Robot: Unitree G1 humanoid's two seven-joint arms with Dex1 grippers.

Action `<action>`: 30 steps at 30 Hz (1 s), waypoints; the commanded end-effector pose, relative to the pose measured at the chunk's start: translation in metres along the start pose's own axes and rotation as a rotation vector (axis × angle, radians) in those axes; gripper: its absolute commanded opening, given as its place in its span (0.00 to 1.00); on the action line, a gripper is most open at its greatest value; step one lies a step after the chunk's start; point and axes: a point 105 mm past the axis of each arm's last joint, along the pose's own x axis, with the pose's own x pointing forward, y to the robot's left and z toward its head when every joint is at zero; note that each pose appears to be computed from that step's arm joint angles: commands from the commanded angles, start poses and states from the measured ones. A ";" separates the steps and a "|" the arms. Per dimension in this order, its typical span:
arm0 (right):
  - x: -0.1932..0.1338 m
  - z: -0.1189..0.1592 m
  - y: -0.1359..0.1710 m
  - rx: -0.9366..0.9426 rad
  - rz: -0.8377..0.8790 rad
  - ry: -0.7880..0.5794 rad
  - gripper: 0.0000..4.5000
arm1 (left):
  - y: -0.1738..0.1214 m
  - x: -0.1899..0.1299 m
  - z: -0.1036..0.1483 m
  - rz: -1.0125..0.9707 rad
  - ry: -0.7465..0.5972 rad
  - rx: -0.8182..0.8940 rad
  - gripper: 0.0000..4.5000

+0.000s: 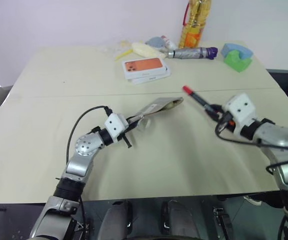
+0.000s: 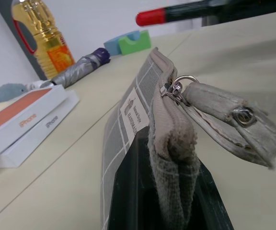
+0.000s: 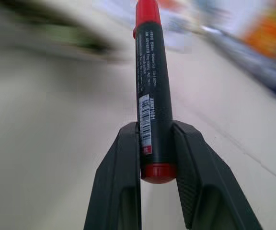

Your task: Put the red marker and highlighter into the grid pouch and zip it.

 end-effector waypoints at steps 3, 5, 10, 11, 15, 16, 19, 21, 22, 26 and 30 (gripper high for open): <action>-0.005 0.016 0.021 -0.083 0.128 -0.011 0.09 | 0.009 0.000 0.010 0.014 -0.041 0.025 0.00; -0.003 0.013 0.019 -0.085 0.116 0.003 0.09 | 0.009 0.001 0.010 0.012 -0.044 0.025 0.00; 0.000 0.004 0.014 -0.098 0.106 0.042 0.09 | 0.005 0.000 0.011 -0.001 -0.052 0.026 0.00; 0.000 0.003 0.014 -0.104 0.107 0.045 0.09 | 0.004 0.000 0.012 -0.007 -0.055 0.027 0.00; 0.003 0.002 0.012 -0.120 0.108 0.047 0.09 | -0.001 0.000 0.012 -0.033 -0.058 0.038 0.00; 0.003 0.002 0.012 -0.122 0.108 0.047 0.09 | -0.002 -0.001 0.012 -0.036 -0.058 0.040 0.00; 0.002 0.003 0.012 -0.123 0.113 0.044 0.09 | -0.003 -0.001 0.011 -0.036 -0.056 0.040 0.00; -0.001 0.004 0.014 -0.122 0.130 0.038 0.09 | -0.002 -0.002 0.010 -0.033 -0.052 0.041 0.00; -0.003 0.005 0.015 -0.120 0.139 0.037 0.09 | -0.002 -0.002 0.009 -0.032 -0.049 0.042 0.00; -0.009 0.008 0.012 -0.116 0.135 0.031 0.09 | -0.001 -0.002 0.008 -0.031 -0.048 0.043 0.00; -0.010 0.009 0.005 -0.122 0.107 0.037 0.09 | -0.002 -0.001 0.009 -0.038 -0.052 0.043 0.00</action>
